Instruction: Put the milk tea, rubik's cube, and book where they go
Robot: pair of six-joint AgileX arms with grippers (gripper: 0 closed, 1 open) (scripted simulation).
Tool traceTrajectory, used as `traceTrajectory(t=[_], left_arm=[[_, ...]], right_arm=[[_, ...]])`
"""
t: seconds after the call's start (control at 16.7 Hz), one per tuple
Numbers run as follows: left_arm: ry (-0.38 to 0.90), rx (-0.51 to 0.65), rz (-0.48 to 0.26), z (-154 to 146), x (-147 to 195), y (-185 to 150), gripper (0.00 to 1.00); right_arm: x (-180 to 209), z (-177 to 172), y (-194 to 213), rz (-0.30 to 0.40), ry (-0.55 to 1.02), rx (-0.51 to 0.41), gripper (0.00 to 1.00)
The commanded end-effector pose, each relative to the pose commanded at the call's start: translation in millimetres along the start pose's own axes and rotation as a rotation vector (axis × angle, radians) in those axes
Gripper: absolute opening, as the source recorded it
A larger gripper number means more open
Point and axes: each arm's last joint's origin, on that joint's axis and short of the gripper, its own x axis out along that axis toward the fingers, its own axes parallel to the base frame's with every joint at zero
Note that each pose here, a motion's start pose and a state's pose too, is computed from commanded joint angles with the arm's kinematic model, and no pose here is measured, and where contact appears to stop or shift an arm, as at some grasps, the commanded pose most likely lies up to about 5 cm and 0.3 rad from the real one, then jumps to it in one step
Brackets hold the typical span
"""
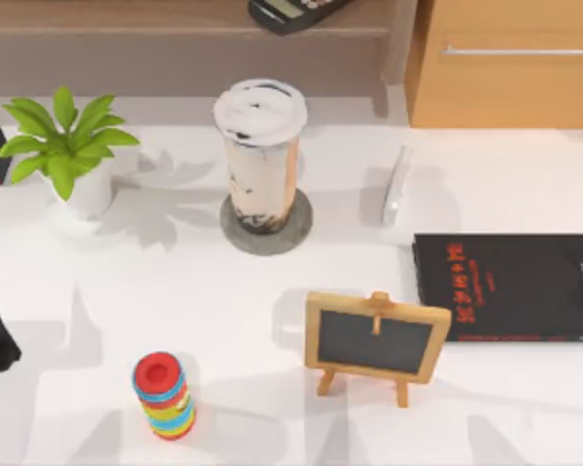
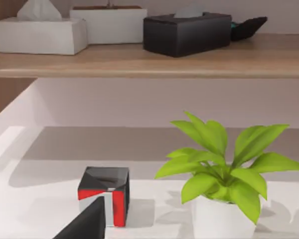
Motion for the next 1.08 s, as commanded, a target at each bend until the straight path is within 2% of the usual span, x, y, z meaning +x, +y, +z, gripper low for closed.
traceTrajectory(t=[0.24, 0.48, 0.78, 1.08], left_arm=[[0.0, 0.0, 0.0, 0.0, 0.0, 0.0, 1.0], [0.0, 0.0, 0.0, 0.0, 0.0, 0.0, 1.0], [0.0, 0.0, 0.0, 0.0, 0.0, 0.0, 1.0], [0.0, 0.0, 0.0, 0.0, 0.0, 0.0, 1.0]], right_arm=[[44.0, 62.7, -11.9, -0.003, -0.024, -0.016, 1.0], [135.6, 90.2, -42.4, -0.003, 0.03, -0.018, 1.0], [253.1, 56.1, -103.4, -0.003, 0.091, -0.006, 1.0], [311.3, 13.7, -152.2, -0.002, 0.083, -0.008, 1.0]])
